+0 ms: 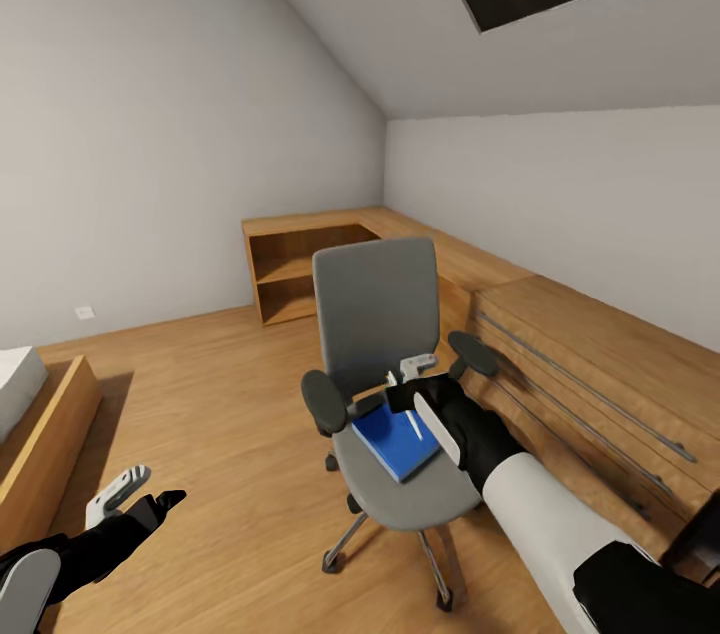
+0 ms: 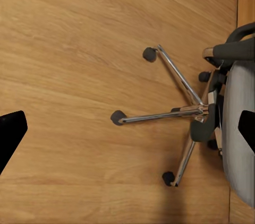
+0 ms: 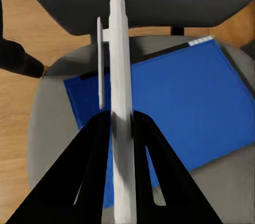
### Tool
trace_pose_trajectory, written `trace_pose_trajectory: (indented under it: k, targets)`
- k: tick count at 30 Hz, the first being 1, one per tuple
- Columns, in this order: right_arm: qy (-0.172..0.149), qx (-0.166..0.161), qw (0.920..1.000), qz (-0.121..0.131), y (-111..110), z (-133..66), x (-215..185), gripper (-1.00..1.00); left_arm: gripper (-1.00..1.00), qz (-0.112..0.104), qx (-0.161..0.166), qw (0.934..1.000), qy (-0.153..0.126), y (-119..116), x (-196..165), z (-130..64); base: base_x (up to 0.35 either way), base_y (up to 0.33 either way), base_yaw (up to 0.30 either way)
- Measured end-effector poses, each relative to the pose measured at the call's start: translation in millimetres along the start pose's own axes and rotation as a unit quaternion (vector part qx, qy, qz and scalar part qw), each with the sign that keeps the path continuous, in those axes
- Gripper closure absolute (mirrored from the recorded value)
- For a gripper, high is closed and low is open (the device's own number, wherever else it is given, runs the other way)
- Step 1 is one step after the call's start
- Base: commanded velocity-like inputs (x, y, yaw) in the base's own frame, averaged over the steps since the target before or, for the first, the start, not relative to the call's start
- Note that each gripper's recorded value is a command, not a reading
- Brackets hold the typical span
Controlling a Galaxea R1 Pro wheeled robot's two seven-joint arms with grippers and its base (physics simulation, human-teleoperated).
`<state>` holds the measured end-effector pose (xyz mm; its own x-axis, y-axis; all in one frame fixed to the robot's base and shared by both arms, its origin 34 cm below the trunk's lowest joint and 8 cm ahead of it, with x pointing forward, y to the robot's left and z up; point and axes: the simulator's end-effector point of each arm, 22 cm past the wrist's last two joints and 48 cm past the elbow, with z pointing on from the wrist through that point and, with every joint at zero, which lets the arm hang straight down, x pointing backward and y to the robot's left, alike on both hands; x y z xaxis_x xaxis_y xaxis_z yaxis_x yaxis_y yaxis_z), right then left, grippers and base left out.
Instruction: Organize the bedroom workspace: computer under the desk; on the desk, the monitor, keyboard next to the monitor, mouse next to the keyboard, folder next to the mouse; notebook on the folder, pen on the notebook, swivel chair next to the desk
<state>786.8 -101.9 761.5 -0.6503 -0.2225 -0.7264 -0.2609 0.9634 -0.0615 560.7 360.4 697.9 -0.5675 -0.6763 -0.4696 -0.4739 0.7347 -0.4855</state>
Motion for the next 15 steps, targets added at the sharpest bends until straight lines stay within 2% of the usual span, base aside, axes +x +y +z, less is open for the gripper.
trace_pose_trajectory:
  k: [5,15]
  targets:
    - [-0.013,0.021,0.9997,0.006,-17.0,-16.7,-11.2,1.00,-1.00,0.000,0.000,1.0000,0.000,-4.8,-5.2,-6.3,0.000,0.000,0.000]
    - [-0.019,0.020,0.9986,0.045,-29.3,-48.3,-20.9,1.00,-1.00,0.000,-0.001,1.0000,0.000,-14.1,-15.3,-18.8,0.000,0.000,0.000]
